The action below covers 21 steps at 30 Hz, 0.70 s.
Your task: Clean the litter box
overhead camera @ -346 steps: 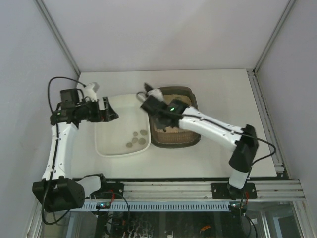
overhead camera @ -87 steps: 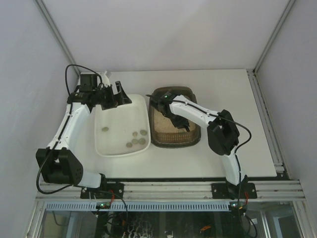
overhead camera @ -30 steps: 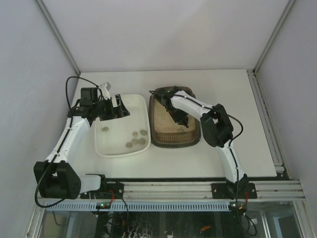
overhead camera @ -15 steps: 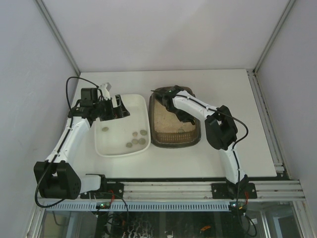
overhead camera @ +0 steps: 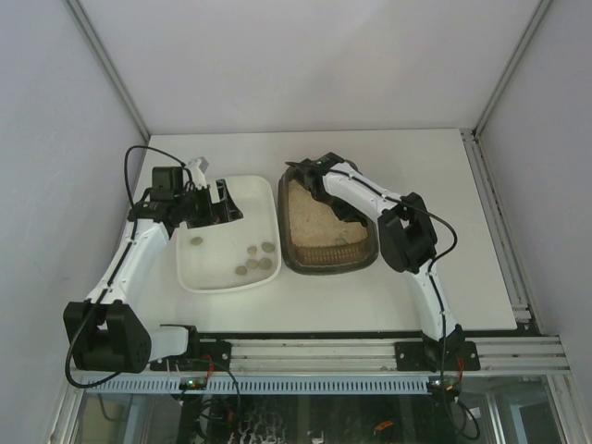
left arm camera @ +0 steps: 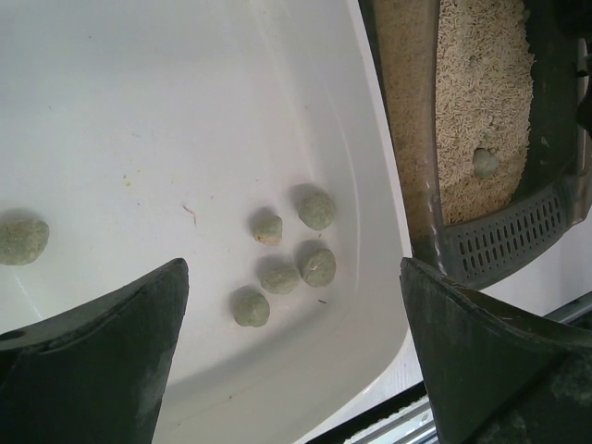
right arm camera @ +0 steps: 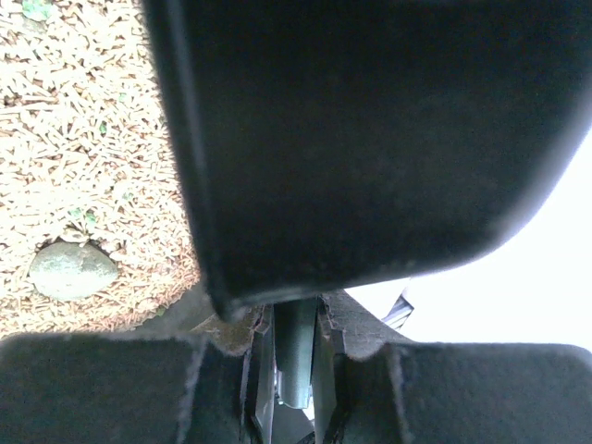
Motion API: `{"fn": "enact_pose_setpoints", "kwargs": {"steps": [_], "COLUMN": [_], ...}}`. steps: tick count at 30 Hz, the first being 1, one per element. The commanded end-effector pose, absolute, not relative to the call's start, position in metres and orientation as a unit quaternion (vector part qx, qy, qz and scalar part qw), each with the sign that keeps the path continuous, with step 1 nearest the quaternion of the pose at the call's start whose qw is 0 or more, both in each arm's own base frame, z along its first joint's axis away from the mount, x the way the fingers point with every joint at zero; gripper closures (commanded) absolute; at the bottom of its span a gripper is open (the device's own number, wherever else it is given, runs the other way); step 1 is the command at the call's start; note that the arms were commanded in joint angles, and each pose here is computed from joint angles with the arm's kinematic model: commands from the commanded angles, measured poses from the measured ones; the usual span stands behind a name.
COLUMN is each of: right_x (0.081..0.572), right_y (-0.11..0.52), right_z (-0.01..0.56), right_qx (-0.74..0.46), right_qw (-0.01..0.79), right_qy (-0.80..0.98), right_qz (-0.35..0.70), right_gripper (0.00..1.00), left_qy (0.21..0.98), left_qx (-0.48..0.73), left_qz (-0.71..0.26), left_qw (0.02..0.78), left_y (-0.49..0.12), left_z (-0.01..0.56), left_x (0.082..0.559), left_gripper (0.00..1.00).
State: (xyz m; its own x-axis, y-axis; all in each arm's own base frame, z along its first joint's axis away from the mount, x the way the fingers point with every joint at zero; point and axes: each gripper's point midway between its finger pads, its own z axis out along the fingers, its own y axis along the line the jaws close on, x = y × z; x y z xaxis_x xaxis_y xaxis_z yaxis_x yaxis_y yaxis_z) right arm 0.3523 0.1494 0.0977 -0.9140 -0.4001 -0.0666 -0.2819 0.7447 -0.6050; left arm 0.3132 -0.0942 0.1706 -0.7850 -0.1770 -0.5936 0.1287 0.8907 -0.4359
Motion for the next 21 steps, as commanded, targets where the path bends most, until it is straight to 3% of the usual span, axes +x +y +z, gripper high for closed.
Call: {"fn": "enact_pose_setpoints", "kwargs": {"steps": [1,14,21], "right_x": [0.379,0.379,0.38], "right_y": [0.167,0.181,0.185], "right_z": [0.079,0.055,0.07], "right_qx": [-0.185,-0.211,-0.189], "right_qw": [0.115,0.084,0.094], "right_qy": [0.937,0.944,0.949], "right_qz": [-0.272,-0.241,-0.234], "right_gripper": [1.0,1.0,1.0], "left_qy": [0.908,0.91,0.911], "left_qx": [0.005,0.003,0.002], "left_qz": [-0.229,-0.23,-0.23], "left_qw": [0.352,0.344,0.343], "left_y": [-0.094,-0.094,-0.094], "left_z": [0.176,0.171,0.17], "left_x": [0.316,0.318,0.318], "left_gripper": [0.01,0.0,0.01]}}
